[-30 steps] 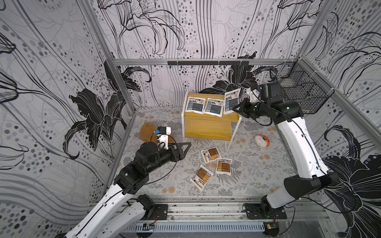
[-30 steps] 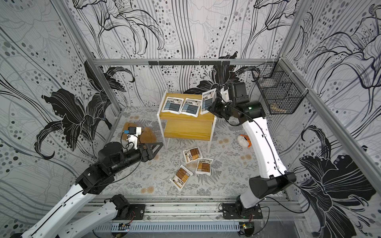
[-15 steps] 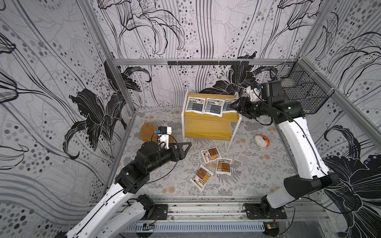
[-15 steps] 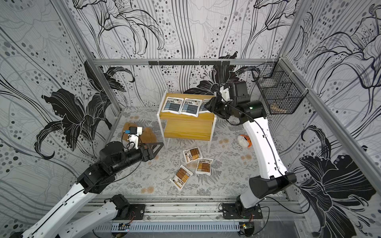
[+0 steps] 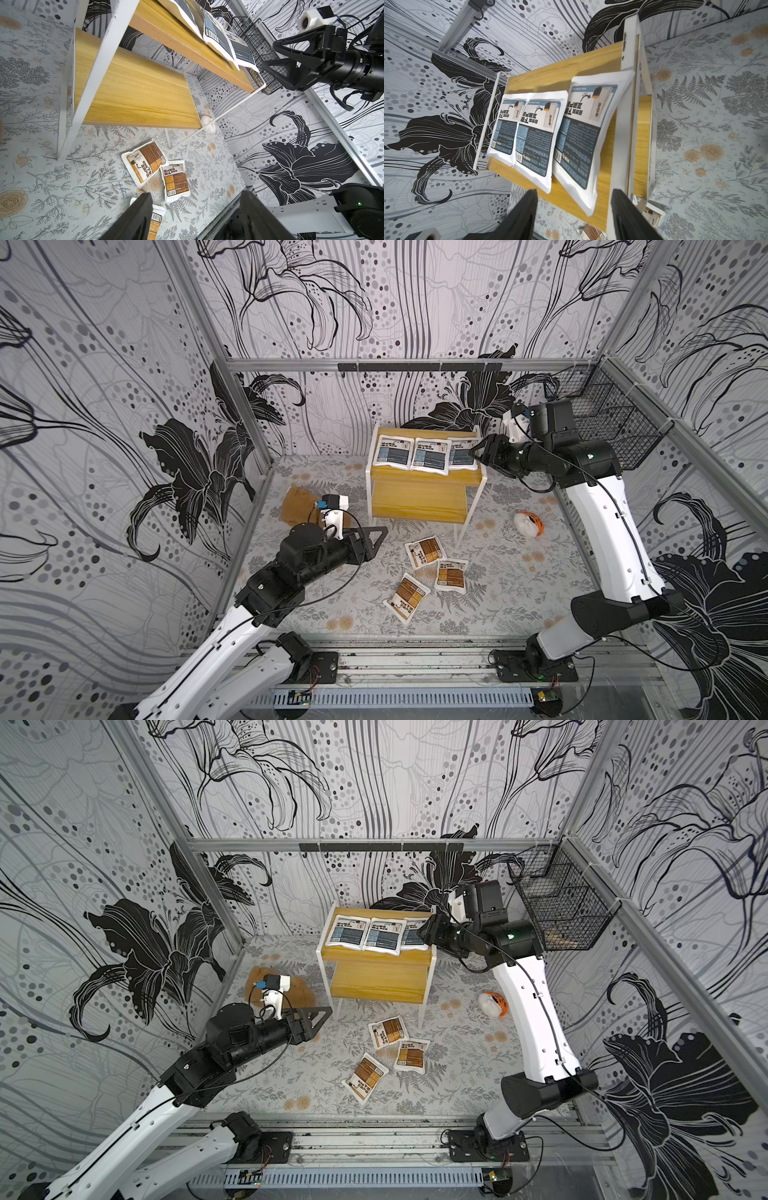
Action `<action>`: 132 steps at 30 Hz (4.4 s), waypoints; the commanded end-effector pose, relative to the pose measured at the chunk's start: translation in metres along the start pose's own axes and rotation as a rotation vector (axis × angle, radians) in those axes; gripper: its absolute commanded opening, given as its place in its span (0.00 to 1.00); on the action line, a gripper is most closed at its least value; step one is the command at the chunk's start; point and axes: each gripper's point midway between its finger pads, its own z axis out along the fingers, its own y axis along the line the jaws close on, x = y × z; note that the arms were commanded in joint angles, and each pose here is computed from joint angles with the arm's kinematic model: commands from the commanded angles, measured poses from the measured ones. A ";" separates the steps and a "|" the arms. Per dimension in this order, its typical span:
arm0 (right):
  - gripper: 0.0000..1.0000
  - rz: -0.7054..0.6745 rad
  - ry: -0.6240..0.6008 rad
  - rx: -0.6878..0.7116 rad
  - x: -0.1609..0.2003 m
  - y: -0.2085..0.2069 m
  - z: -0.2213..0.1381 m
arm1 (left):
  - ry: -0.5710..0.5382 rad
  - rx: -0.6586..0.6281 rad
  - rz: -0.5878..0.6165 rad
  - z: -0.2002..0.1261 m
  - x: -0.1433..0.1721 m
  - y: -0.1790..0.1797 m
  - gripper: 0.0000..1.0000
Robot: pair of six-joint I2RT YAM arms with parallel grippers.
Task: Place the bagged coffee beans on the shelf by color
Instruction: Place the bagged coffee beans on the shelf, then pick up the bagged coffee beans at the center of the board.
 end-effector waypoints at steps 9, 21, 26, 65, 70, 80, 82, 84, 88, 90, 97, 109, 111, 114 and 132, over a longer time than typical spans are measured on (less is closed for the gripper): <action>0.62 -0.034 0.007 0.024 -0.017 -0.004 0.030 | -0.033 -0.004 0.030 -0.005 -0.010 -0.004 0.72; 0.62 -0.064 -0.025 0.030 -0.037 -0.002 0.047 | -0.034 -0.034 0.029 -0.006 -0.008 0.005 0.72; 0.64 -0.104 -0.028 0.038 -0.045 -0.001 0.053 | -0.037 -0.033 0.019 -0.007 -0.008 0.004 0.72; 0.67 -0.123 0.340 -0.160 0.311 0.010 0.024 | 0.185 -0.008 -0.259 0.038 0.112 0.075 0.71; 0.67 0.001 0.369 -0.133 0.357 -0.033 0.044 | 0.229 -0.036 -0.271 0.048 0.141 0.090 0.71; 0.67 0.082 0.420 -0.115 0.400 -0.075 0.066 | 0.268 -0.062 -0.298 0.059 0.185 0.119 0.71; 0.67 0.088 0.414 -0.125 0.402 -0.076 0.069 | 0.276 -0.071 -0.294 0.060 0.189 0.123 0.71; 0.67 0.090 0.410 -0.133 0.402 -0.075 0.071 | 0.287 -0.078 -0.296 0.061 0.193 0.126 0.71; 0.67 0.078 0.433 -0.133 0.409 -0.075 0.077 | 0.294 -0.084 -0.313 0.062 0.203 0.133 0.71; 0.67 0.079 0.443 -0.142 0.413 -0.073 0.081 | 0.290 -0.081 -0.324 0.062 0.206 0.135 0.71; 0.67 0.114 0.469 -0.161 0.425 -0.071 0.097 | 0.299 -0.089 -0.340 0.062 0.219 0.141 0.71; 0.67 0.138 0.492 -0.155 0.435 -0.073 0.108 | 0.315 -0.077 -0.334 0.066 0.230 0.137 0.70; 0.67 0.142 0.492 -0.156 0.436 -0.074 0.108 | 0.323 -0.071 -0.334 0.067 0.233 0.134 0.70; 0.67 0.149 0.490 -0.158 0.437 -0.075 0.109 | 0.340 -0.066 -0.334 0.069 0.241 0.130 0.70; 0.65 0.163 0.481 -0.172 0.440 -0.082 0.108 | 0.447 -0.002 -0.337 0.082 0.287 0.097 0.50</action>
